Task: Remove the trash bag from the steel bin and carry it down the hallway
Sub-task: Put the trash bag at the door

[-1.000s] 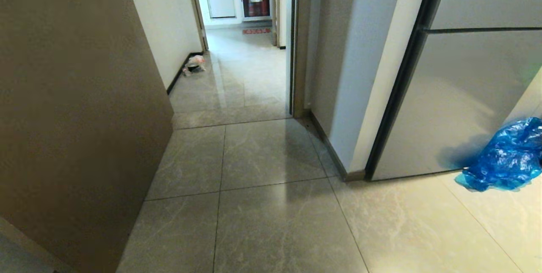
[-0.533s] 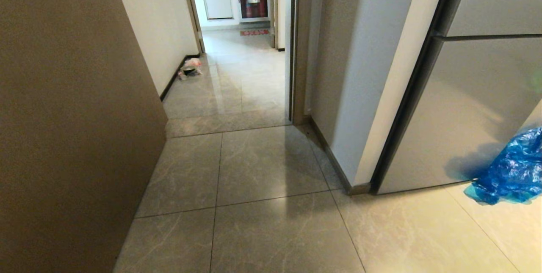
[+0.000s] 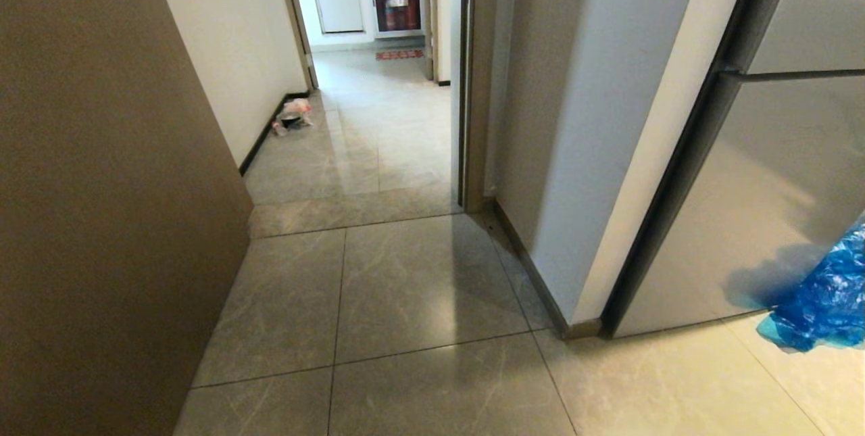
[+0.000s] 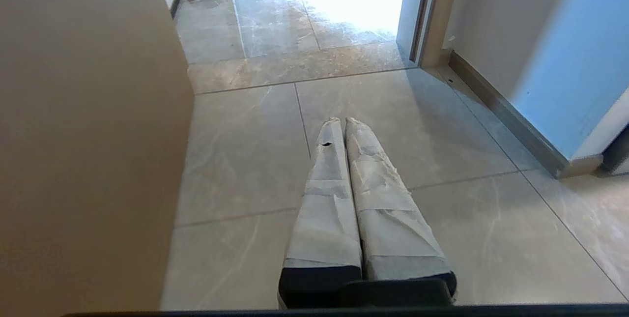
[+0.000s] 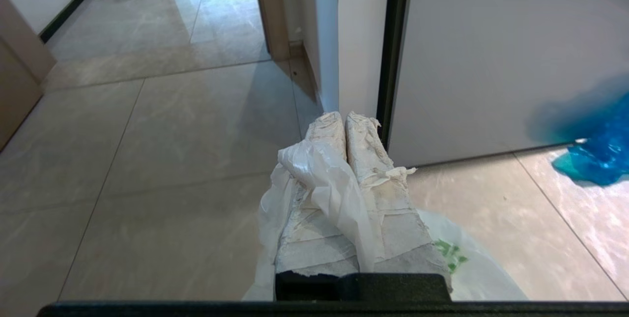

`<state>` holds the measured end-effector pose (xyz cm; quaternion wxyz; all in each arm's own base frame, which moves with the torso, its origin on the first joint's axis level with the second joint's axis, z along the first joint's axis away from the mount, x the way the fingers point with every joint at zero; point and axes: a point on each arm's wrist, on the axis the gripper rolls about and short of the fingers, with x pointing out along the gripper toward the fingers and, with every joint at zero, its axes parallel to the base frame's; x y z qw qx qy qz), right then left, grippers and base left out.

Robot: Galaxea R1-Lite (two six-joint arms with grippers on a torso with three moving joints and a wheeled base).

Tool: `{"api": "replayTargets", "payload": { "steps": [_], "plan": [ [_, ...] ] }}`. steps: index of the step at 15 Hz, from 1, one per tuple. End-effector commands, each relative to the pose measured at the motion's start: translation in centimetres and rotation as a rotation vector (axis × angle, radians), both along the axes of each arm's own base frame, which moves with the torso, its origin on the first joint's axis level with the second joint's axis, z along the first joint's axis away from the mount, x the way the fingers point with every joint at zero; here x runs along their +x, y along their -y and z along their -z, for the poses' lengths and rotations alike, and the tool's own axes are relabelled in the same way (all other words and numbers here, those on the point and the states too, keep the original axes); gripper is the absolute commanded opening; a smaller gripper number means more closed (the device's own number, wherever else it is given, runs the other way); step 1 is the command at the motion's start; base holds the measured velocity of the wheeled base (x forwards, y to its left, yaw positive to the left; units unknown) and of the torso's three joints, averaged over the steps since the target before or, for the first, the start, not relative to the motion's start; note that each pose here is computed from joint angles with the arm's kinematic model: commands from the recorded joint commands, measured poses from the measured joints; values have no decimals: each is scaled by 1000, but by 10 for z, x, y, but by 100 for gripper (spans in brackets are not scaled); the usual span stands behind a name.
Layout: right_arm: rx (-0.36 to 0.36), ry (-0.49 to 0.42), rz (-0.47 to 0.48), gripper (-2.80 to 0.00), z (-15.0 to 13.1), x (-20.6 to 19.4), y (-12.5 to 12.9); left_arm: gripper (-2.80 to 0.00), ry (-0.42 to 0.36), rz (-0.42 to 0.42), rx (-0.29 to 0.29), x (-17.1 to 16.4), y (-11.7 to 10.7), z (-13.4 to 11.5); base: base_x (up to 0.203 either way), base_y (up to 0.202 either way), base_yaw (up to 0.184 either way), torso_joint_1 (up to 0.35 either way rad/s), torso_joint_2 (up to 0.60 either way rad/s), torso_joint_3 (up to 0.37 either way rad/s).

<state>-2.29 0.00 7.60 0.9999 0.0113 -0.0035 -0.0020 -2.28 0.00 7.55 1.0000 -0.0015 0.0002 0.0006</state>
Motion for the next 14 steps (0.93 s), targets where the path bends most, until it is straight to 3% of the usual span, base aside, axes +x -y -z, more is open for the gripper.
{"api": "replayTargets", "payload": {
  "steps": [1, 6, 14],
  "plan": [
    [0, 1, -1, -280, 0, 0, 0, -280, 0, 0, 0, 0, 0, 0, 185, 0, -4, 2, 2, 2],
    [-3, 1, -1, -280, 0, 0, 0, -280, 0, 0, 1, 0, 0, 0, 175, 0, -3, 4, 2, 5],
    [-1, 2, 0, -280, 0, 0, 0, -280, 0, 0, 1, 0, 0, 0, 7, 0, 1, 0, 1, 0]
  ]
}}
